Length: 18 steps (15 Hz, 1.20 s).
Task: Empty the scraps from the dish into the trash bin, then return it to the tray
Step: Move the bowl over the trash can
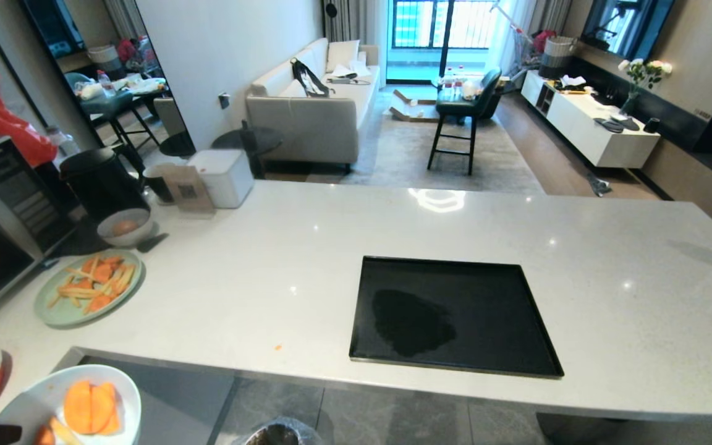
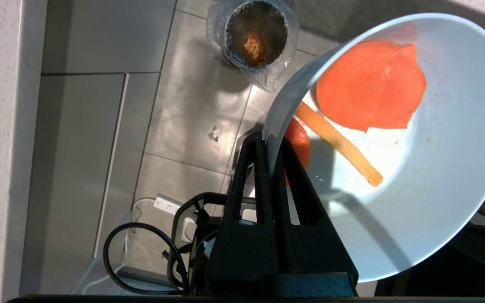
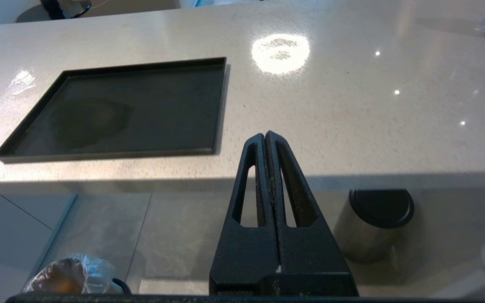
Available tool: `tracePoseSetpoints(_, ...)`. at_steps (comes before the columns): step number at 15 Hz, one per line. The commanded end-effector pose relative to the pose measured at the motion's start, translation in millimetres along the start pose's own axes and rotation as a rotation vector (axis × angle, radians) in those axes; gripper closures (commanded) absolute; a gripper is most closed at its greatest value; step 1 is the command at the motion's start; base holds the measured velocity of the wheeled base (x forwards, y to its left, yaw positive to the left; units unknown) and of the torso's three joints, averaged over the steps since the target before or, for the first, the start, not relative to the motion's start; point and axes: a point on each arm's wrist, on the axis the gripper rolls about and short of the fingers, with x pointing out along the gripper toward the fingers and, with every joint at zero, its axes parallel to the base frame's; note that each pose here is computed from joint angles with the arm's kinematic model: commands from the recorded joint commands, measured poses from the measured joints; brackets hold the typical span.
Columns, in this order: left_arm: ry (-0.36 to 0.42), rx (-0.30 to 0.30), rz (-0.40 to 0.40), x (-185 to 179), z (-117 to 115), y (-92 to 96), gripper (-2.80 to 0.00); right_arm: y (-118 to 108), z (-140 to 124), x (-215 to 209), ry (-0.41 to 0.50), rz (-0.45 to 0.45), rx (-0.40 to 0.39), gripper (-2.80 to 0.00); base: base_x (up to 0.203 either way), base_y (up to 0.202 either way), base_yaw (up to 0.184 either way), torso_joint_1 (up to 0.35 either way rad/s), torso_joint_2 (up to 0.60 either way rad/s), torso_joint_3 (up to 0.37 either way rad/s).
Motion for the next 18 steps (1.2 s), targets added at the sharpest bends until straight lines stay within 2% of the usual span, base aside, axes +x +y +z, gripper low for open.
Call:
tracePoseSetpoints(1,0.018,0.0,0.0,2.6,-0.3,0.0,0.0,0.0,0.1,0.0,-0.001,0.0,0.0,0.0,-0.2,0.0,0.0,0.002,0.0,0.002)
tracePoseSetpoints(9,0.032,-0.001,-0.001,5.4,1.3,0.0,0.0,0.0,0.1,0.0,-0.001,0.0,0.0,0.0,-0.181,0.0,0.001,-0.001,0.0,0.003)
tracePoseSetpoints(18,0.043,-0.003,-0.004,8.0,3.3,0.0,0.0,0.0,-0.1,0.0,0.0,0.0,0.0,0.0,0.0,0.0,0.0,0.0,0.0,0.0)
